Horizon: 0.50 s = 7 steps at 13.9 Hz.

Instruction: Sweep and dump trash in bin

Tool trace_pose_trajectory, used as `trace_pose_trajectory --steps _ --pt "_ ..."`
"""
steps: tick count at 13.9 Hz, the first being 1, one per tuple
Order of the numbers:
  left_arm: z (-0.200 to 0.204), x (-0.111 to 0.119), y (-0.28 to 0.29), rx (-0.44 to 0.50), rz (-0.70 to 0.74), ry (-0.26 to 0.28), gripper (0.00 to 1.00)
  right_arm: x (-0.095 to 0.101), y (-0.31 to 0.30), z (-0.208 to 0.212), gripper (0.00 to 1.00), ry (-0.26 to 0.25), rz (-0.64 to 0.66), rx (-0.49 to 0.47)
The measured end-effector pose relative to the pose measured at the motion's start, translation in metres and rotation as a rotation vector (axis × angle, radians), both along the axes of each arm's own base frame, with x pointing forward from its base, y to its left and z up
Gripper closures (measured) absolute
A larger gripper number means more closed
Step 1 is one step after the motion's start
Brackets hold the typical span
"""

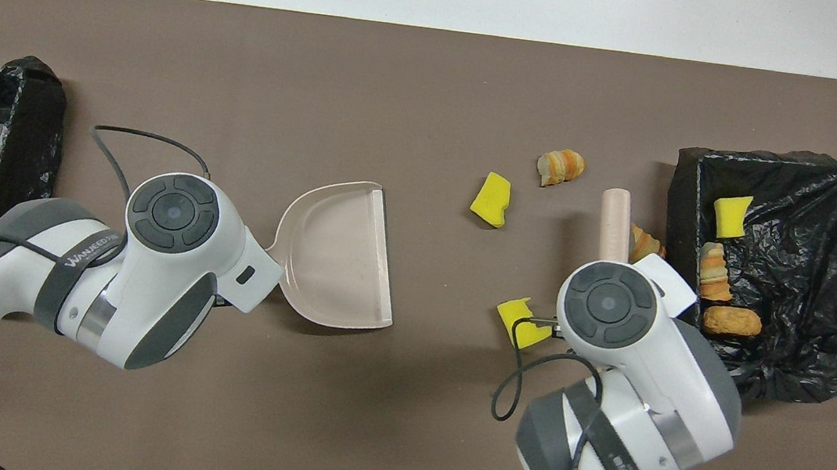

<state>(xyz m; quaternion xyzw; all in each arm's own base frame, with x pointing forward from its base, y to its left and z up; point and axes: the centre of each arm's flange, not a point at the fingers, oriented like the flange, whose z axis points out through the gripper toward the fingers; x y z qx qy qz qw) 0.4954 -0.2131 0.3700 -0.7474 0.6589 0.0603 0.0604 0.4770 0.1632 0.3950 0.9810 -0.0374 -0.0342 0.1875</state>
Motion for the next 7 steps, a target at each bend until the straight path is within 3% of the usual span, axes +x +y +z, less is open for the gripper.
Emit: trace_pose_trajectory --steps 4,7 --pt "0.000 0.001 0.001 -0.001 0.002 -0.002 0.68 0.021 -0.064 -0.020 0.74 0.015 0.025 0.031" --pt "0.000 0.001 0.001 -0.001 0.002 -0.002 0.68 0.023 -0.065 -0.045 0.74 0.018 0.042 0.051"
